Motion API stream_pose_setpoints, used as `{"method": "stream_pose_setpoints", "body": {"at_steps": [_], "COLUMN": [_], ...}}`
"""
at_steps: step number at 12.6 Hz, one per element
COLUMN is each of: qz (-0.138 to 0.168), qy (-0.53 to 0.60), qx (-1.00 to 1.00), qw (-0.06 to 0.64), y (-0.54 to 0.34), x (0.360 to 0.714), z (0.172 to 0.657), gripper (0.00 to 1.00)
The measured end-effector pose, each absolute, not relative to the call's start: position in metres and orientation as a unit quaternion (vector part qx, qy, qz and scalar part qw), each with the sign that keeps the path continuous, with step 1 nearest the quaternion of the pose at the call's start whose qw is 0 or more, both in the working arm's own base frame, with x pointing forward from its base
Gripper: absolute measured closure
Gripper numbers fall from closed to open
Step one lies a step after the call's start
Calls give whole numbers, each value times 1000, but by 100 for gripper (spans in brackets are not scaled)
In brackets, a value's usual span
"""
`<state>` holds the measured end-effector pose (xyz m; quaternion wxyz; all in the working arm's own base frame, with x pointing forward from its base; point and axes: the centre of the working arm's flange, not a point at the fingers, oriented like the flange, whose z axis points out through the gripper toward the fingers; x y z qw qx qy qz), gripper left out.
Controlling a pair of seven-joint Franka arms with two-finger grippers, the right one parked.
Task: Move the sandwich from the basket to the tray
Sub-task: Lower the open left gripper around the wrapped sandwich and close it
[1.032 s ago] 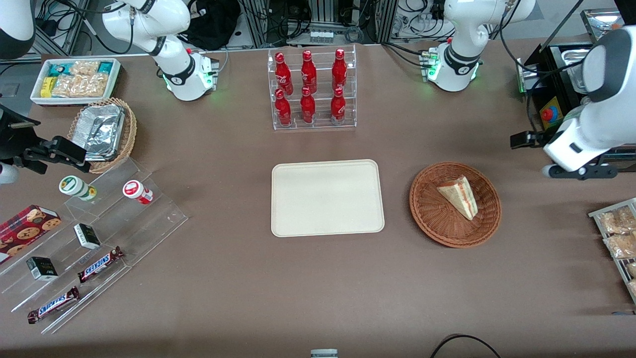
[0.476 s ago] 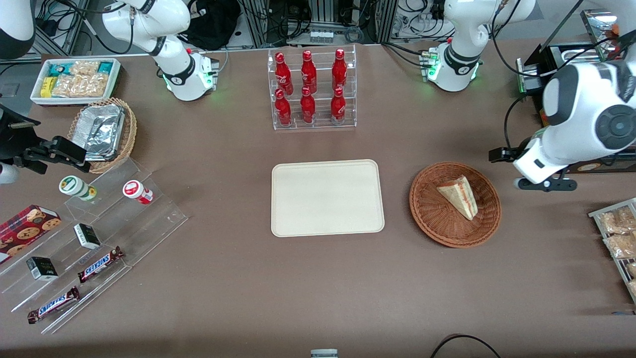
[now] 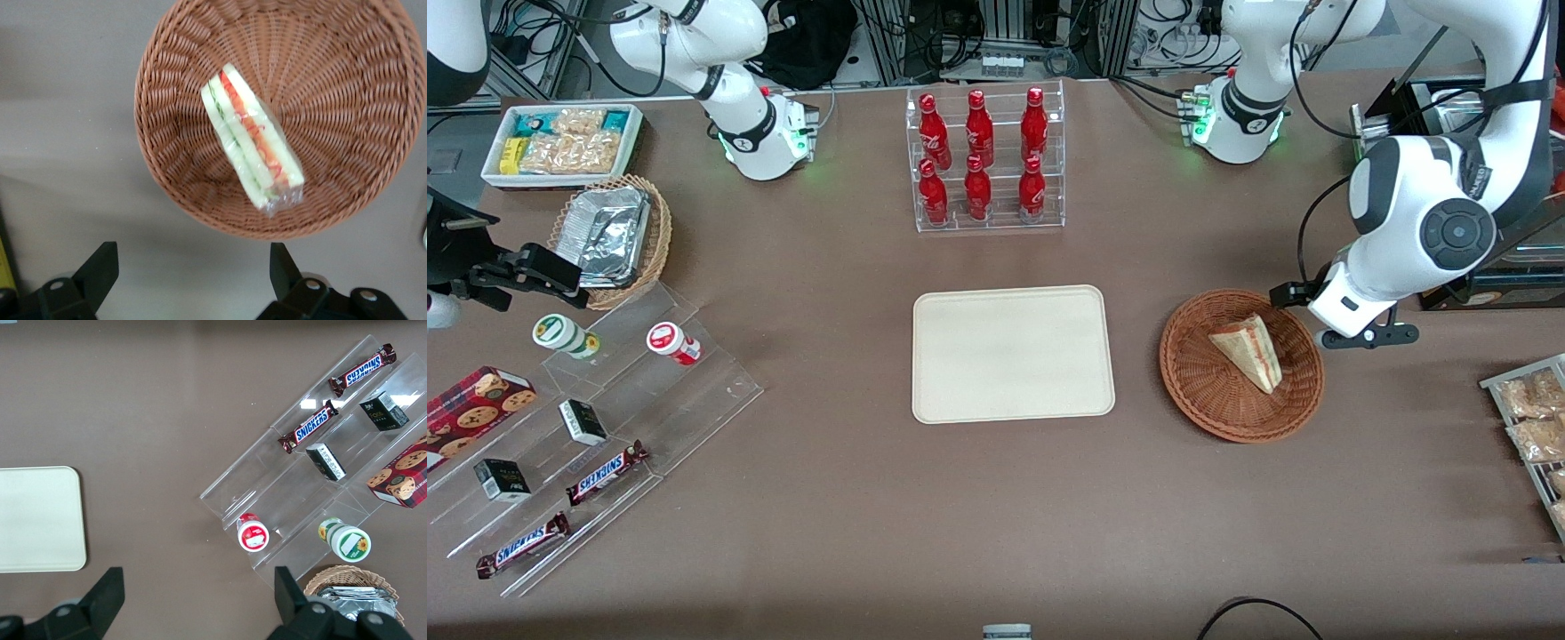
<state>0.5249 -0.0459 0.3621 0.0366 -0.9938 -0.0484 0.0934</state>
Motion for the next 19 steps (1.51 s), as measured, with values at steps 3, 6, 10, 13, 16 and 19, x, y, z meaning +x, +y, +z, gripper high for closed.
{"method": "stream_pose_setpoints", "body": {"at_steps": [3,6,10,13,16,19], "qz": [77,76,50,46,32,30], "qy": [-112,-178,-227,-278,-348,-373], "qx": [-990,-980,-972,-959,-936,-926], "qw": [39,45,41,42,39,39], "y": [-47,-48,-62,-62,-71,-79], "x": [531,531,525,520,523,524], "z": [351,346,328,314,307,297], "gripper": [0,0,0,0,0,0]}}
